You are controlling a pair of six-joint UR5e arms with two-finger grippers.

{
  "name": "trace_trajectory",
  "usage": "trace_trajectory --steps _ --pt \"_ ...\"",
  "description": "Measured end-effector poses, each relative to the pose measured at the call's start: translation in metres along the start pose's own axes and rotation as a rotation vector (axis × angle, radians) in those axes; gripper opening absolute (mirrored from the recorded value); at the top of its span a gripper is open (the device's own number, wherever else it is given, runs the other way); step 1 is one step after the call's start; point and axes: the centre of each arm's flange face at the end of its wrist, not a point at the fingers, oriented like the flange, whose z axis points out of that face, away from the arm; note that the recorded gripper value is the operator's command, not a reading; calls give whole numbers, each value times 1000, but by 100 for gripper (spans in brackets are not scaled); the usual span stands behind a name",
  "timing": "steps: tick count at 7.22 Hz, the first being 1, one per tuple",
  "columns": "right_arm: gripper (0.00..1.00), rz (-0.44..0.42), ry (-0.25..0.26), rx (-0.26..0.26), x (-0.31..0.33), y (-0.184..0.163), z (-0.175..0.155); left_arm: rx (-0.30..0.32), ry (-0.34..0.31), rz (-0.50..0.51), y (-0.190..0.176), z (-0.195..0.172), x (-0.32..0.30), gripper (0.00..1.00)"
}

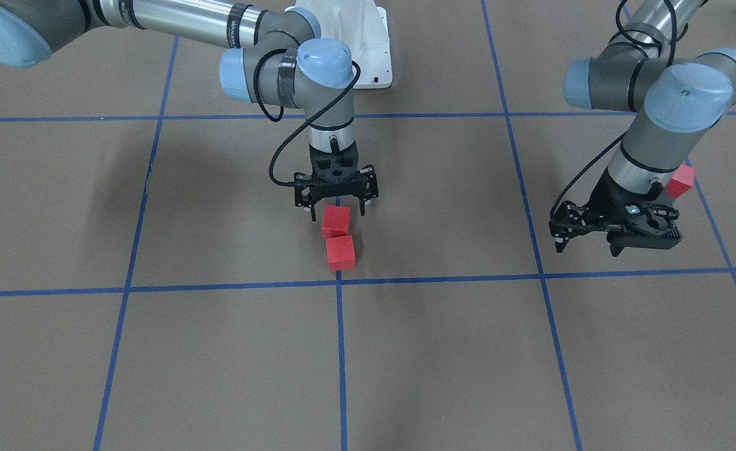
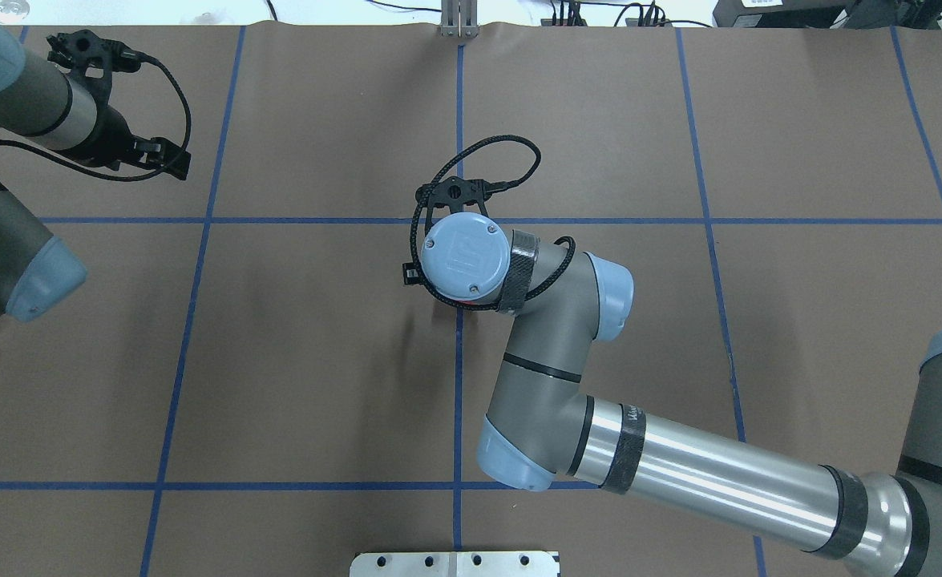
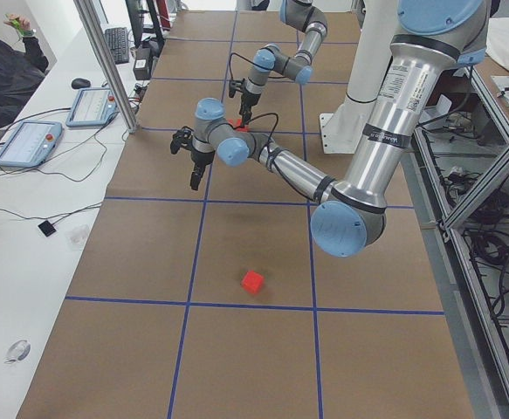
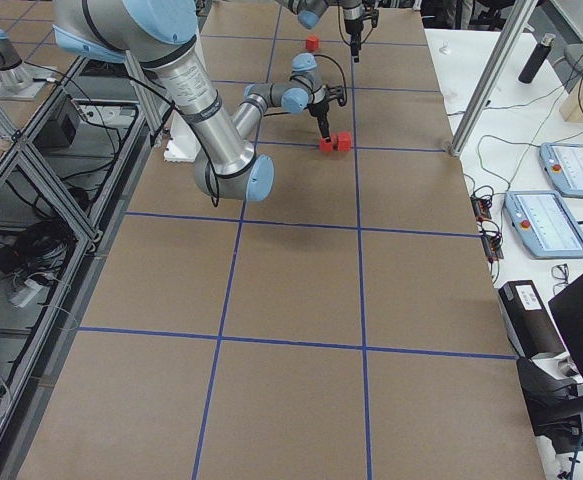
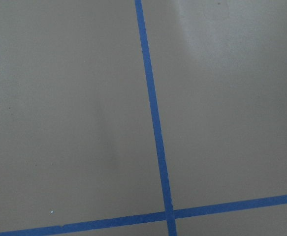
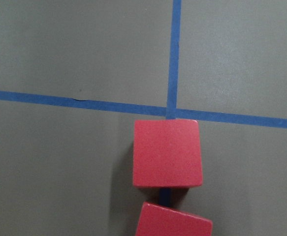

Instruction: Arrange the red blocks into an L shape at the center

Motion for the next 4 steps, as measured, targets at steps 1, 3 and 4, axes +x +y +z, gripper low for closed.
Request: trace_trajectory --steps 1,3,4 --pt "98 6 -11 0 1 -7 -7 3 1 3 -1 -2 -1 100" --pt "98 33 -55 -18 13 -36 -33 -7 11 22 1 -9 -17 100" --pt "99 45 -69 -33 26 -54 -51 -23 17 39 7 -15 -43 100"
